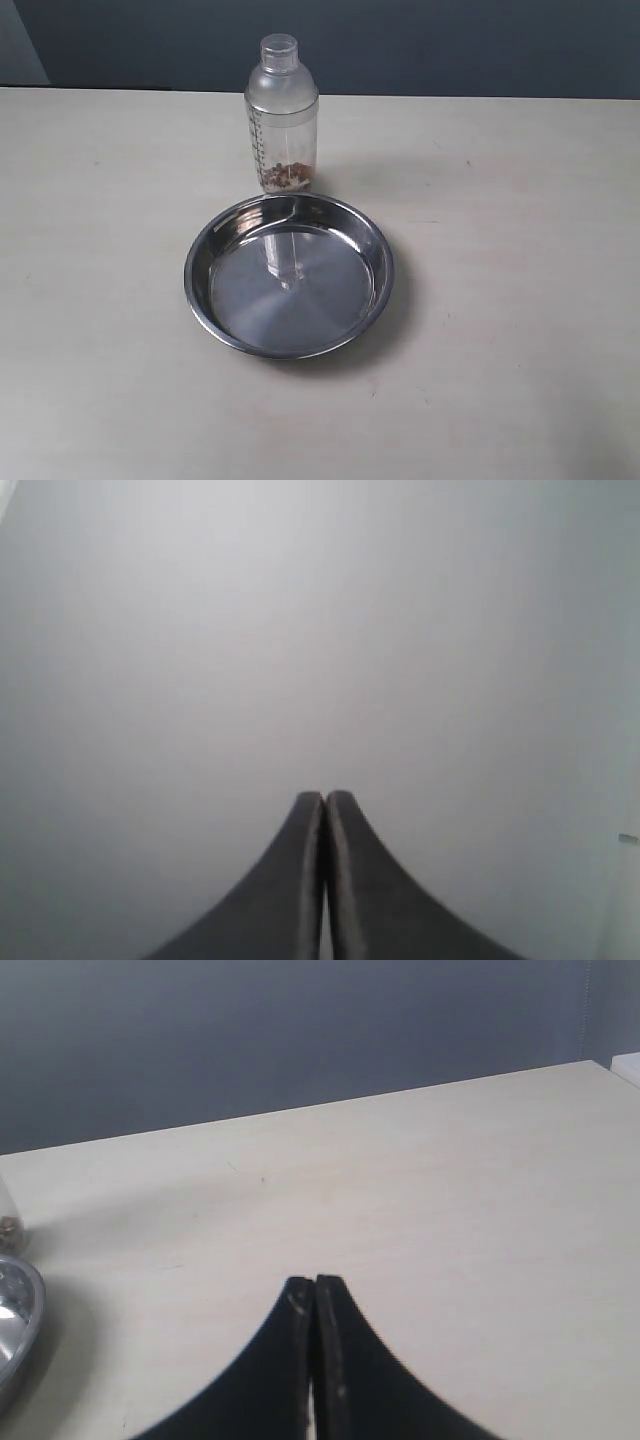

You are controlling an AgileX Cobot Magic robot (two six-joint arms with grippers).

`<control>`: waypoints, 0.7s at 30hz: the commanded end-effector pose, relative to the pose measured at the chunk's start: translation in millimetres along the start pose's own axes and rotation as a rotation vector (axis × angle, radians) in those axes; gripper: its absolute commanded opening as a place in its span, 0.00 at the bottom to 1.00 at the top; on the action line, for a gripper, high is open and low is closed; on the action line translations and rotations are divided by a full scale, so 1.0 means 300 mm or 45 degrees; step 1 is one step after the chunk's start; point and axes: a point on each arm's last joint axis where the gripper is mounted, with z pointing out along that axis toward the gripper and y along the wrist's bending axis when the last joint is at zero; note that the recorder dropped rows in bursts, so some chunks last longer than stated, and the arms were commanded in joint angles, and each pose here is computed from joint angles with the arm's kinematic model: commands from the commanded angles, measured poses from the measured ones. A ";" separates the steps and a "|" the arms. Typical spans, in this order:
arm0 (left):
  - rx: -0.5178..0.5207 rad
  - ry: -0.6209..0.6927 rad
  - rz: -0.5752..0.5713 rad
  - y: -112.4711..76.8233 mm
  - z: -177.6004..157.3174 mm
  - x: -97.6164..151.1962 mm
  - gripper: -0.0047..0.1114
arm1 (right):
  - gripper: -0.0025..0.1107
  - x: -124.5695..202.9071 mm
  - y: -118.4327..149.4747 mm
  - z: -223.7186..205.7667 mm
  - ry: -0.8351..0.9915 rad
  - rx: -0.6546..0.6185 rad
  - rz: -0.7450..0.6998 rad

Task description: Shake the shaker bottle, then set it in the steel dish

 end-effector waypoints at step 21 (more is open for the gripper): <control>0.603 0.457 0.104 0.064 0.543 0.695 0.94 | 0.01 -0.003 -0.001 -0.001 -0.018 0.004 -0.003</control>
